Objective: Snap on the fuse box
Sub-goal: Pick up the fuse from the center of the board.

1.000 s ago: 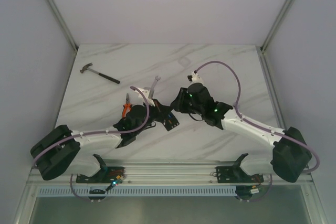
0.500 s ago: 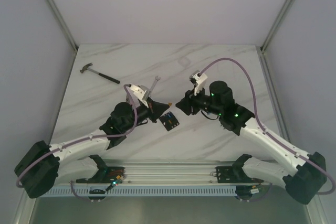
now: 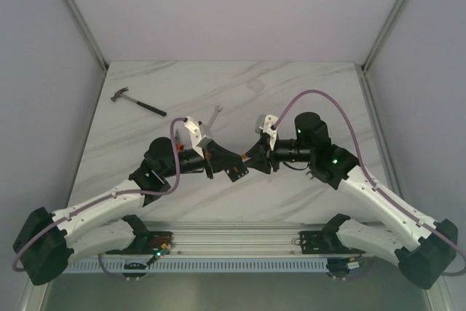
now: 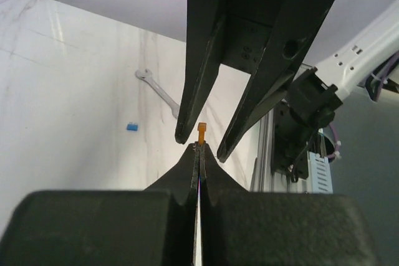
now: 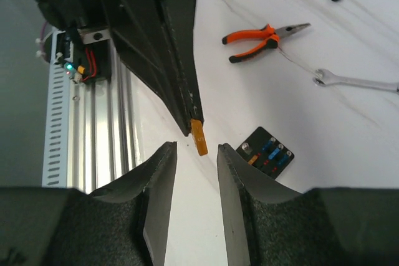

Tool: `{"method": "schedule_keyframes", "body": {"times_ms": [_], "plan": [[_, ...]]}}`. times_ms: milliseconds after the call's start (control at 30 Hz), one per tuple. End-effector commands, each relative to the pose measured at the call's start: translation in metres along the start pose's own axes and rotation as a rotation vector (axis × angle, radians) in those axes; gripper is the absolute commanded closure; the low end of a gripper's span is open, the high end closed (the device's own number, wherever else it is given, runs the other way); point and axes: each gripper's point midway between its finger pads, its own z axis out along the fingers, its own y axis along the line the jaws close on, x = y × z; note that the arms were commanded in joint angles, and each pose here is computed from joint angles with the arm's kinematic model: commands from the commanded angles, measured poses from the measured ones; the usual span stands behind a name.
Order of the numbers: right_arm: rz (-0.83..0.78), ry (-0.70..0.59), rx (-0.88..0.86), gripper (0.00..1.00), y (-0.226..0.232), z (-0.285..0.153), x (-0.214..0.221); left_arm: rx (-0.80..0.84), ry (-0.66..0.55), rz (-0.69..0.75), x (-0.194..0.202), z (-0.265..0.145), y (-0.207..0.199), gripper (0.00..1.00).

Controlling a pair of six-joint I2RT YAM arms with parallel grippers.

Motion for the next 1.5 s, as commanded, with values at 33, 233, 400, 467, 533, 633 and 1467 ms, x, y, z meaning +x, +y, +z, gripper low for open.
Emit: {"method": "schedule_keyframes", "body": {"times_ms": [33, 233, 400, 467, 533, 633, 1467], "plan": [[-0.095, -0.054, -0.131, 0.63, 0.024, -0.009, -0.022, 0.101, 0.016, 0.043, -0.005, -0.002, -0.017, 1.00], [-0.099, -0.062, -0.170, 0.66, 0.031, -0.013, -0.025, 0.117, 0.025, 0.039, -0.004, -0.003, -0.020, 1.00], [-0.088, -0.056, -0.193, 0.69, 0.033, -0.012, -0.025, 0.142, 0.024, 0.044, -0.005, -0.002, -0.024, 1.00], [-0.089, -0.058, -0.200, 0.71, 0.034, -0.012, -0.026, 0.144, 0.028, 0.042, -0.003, -0.002, -0.024, 1.00], [-0.085, -0.058, -0.200, 0.72, 0.034, -0.012, -0.026, 0.148, 0.033, 0.040, -0.002, -0.001, -0.024, 1.00], [-0.077, -0.057, -0.208, 0.77, 0.034, -0.011, -0.026, 0.160, 0.032, 0.042, -0.002, -0.001, -0.026, 1.00], [0.223, 0.193, 0.259, 1.00, -0.040, 0.021, 0.052, -0.549, 0.020, -0.483, 0.097, -0.043, 0.079, 0.48]]}}
